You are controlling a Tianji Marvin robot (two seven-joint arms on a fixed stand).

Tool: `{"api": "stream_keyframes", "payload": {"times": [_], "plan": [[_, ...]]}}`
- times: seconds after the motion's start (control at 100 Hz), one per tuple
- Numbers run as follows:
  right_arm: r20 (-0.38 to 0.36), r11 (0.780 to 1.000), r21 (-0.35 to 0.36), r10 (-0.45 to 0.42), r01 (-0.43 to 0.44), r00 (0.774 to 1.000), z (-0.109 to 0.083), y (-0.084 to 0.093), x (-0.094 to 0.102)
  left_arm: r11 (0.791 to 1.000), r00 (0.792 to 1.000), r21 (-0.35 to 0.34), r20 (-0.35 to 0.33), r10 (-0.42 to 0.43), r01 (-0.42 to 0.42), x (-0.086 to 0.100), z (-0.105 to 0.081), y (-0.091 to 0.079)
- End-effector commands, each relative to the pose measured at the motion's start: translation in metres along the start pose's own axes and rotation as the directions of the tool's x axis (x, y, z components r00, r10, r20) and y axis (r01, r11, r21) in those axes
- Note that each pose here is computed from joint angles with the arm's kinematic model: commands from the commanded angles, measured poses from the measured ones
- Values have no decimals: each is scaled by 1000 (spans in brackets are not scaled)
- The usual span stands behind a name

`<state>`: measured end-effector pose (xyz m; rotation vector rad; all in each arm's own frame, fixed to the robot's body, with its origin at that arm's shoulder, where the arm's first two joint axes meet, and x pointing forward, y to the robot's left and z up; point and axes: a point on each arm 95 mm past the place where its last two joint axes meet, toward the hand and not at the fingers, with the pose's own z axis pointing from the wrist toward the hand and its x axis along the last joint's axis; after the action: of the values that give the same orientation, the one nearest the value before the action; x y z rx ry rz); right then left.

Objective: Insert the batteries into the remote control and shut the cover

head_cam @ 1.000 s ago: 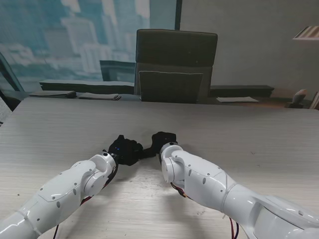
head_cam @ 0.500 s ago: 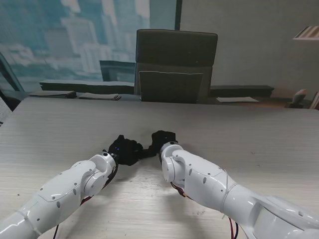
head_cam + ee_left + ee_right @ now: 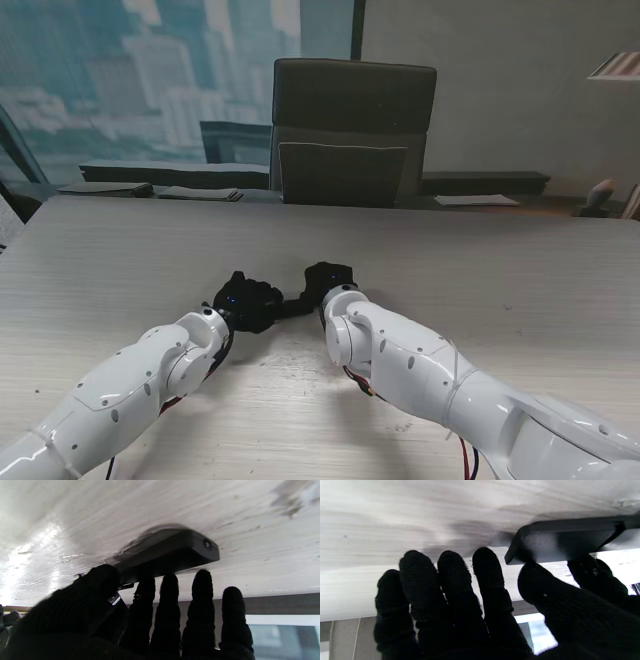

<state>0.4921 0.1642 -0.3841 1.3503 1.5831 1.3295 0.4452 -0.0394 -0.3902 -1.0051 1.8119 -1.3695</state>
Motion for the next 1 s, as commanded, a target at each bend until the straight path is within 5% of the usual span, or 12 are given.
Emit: {"api": "stream_keyframes", "payload": {"times": [0.0,0.99], "plan": [[9,999,54,-4,4,1000,-6,-21,-6,1000,1000,-29,12,6,-6,-1,-4,7],[-23,999,46,17,-16,1000,-6,-18,-2,995,1000,-101,25,17,-15,-7,-11,18]]}}
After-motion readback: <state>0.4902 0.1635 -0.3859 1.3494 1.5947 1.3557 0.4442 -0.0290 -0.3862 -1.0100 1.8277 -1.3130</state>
